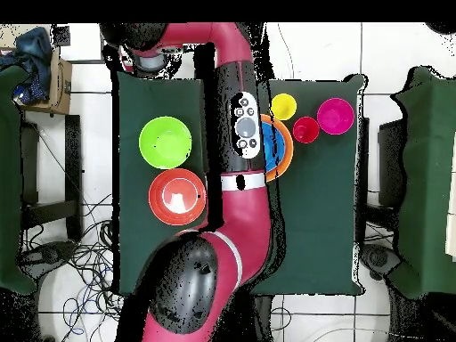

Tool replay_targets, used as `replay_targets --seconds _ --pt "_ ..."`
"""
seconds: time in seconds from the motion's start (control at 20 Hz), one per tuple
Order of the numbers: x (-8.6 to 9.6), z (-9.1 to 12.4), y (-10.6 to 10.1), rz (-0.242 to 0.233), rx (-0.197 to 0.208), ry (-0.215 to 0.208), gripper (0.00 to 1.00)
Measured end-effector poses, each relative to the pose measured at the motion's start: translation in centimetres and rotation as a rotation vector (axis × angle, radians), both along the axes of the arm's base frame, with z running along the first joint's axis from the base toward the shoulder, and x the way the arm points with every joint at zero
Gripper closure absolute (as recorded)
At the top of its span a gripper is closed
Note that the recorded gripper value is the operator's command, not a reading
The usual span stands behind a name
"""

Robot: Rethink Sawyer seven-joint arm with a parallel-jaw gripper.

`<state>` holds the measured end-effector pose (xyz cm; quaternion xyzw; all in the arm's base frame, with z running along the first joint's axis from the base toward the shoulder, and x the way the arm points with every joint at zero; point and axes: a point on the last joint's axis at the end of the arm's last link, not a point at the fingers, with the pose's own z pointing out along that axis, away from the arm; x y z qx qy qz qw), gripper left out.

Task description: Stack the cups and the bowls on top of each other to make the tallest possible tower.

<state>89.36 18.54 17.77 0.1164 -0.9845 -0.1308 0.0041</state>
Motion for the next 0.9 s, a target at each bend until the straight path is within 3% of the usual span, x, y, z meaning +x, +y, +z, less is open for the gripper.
replay_targets --seconds 0.3,0.9 --pt "-1.2 0.6 2.2 0.051 -0.022 -0.007 0.00" --pt "-5.6 0.9 6.3 0.184 -0.038 -0.083 0.00"
